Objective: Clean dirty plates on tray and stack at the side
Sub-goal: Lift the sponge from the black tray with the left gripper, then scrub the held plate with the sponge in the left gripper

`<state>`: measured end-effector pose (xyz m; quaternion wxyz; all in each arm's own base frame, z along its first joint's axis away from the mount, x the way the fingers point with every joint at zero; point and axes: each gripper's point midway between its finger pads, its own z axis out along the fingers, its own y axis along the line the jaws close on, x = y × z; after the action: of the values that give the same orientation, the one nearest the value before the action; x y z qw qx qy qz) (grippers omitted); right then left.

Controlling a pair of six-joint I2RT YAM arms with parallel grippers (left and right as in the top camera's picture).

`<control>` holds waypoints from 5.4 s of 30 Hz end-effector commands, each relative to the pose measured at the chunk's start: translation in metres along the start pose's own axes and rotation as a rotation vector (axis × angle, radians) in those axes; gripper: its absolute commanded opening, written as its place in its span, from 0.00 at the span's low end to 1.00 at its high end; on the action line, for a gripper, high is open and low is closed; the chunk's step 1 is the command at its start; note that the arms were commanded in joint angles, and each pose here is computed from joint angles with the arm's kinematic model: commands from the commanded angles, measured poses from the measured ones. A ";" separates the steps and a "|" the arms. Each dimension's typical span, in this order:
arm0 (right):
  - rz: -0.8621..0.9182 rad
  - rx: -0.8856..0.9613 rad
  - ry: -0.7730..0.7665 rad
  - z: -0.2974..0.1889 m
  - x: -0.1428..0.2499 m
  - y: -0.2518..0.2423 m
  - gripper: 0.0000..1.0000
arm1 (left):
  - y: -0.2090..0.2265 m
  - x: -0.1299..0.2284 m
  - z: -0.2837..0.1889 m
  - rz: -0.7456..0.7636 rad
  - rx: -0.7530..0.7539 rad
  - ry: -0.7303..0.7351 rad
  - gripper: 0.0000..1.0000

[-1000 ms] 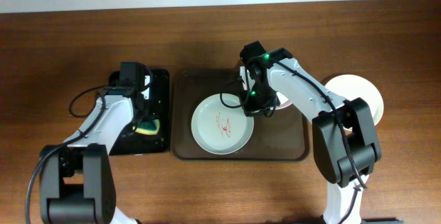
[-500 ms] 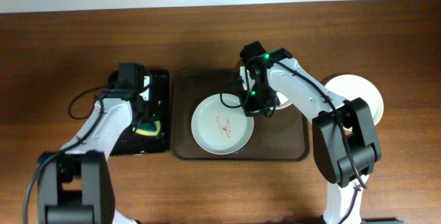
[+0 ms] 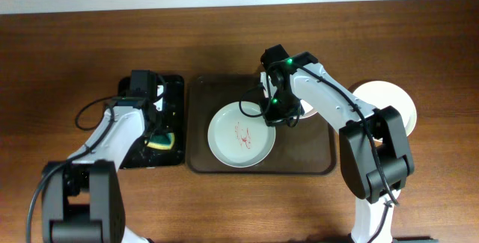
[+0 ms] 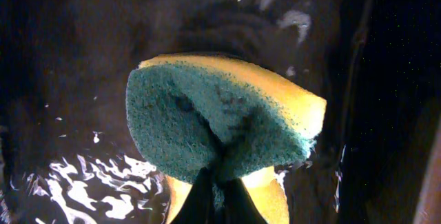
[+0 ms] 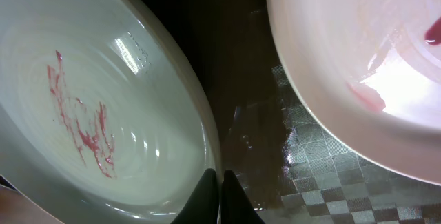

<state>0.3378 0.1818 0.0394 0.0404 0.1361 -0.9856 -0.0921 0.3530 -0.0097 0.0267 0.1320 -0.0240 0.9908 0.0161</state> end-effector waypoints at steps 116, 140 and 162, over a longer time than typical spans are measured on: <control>0.141 -0.150 0.047 0.050 0.018 0.017 0.07 | -0.172 0.080 0.035 -0.267 0.264 0.239 0.00; 0.140 -0.149 0.044 0.050 0.017 0.017 0.04 | -0.133 0.045 -0.006 -0.154 0.326 0.146 0.00; 0.140 -0.143 0.043 0.050 0.017 0.015 0.04 | -0.203 0.078 -0.019 -0.114 0.314 0.125 0.00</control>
<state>0.3155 0.2127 0.0032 0.0743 0.0698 -0.9773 -0.1856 0.2882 -0.2165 0.0230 0.0618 -0.0572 0.9823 -0.1674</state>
